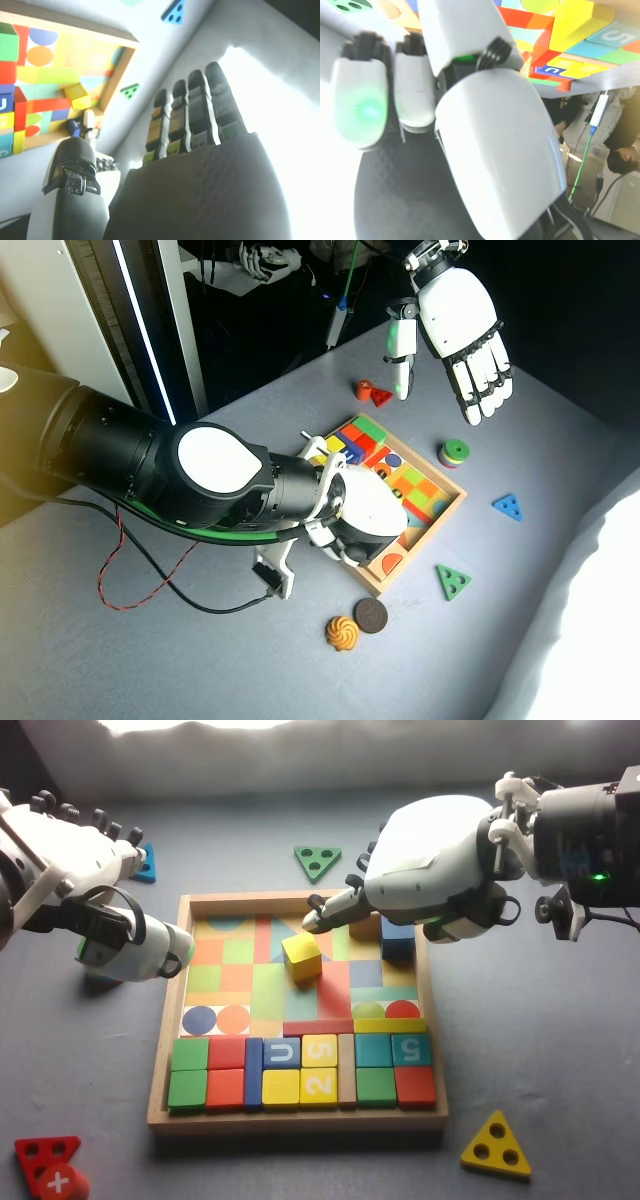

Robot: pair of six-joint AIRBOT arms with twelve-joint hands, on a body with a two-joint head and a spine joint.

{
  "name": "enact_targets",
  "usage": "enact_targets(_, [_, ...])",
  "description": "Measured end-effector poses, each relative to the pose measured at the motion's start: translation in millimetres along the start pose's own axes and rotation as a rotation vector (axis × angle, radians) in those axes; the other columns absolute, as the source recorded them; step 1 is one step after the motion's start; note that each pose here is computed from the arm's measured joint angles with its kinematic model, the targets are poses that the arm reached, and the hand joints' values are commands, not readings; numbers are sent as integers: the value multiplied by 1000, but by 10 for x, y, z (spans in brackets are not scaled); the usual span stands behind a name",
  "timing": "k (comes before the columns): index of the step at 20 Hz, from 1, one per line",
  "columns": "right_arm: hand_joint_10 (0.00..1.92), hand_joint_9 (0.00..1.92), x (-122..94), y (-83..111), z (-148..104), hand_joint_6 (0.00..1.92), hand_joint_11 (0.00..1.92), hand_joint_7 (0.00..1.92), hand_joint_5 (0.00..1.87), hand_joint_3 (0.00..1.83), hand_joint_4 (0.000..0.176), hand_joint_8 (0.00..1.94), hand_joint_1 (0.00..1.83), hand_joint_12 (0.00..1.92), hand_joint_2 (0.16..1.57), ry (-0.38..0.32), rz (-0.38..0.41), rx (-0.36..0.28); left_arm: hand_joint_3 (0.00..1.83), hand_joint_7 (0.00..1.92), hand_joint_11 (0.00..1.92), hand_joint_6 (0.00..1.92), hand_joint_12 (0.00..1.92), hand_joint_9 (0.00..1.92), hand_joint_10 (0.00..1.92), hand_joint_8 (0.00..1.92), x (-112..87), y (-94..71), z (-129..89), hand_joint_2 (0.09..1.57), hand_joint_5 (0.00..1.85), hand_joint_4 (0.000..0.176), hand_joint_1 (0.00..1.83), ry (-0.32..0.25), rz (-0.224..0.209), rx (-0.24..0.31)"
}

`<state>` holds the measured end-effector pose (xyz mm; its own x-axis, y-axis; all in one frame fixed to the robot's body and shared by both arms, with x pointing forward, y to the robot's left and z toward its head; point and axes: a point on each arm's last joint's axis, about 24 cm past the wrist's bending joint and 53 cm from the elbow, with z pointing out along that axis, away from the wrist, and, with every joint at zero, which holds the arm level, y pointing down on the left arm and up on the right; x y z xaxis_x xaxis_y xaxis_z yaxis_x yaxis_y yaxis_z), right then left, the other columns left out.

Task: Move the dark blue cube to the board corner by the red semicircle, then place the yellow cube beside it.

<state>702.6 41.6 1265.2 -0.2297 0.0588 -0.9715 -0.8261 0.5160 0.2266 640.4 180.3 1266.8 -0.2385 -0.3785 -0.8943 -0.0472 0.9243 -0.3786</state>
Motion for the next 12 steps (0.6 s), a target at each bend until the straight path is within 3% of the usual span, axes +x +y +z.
enact_targets(9, [1921, 1553, 40, 140, 106, 18, 1647, 1353, 343, 0, 0, 1941, 1735, 1921, 1303, 5, 16, -29, 2, 90, 0, 1, 288, 100, 2, 2, 1, -1, 0, 1277, 96, 0, 0, 0, 0, 0])
enact_targets(12, [1921, 1587, 70, 147, 122, 1, 1679, 1435, 290, 0, 0, 1941, 1746, 1921, 1297, 9, 21, -28, 1, 102, 0, 0, 334, 113, 2, 1, 1, -4, 0, 1278, 101, 0, 0, 0, 0, 2])
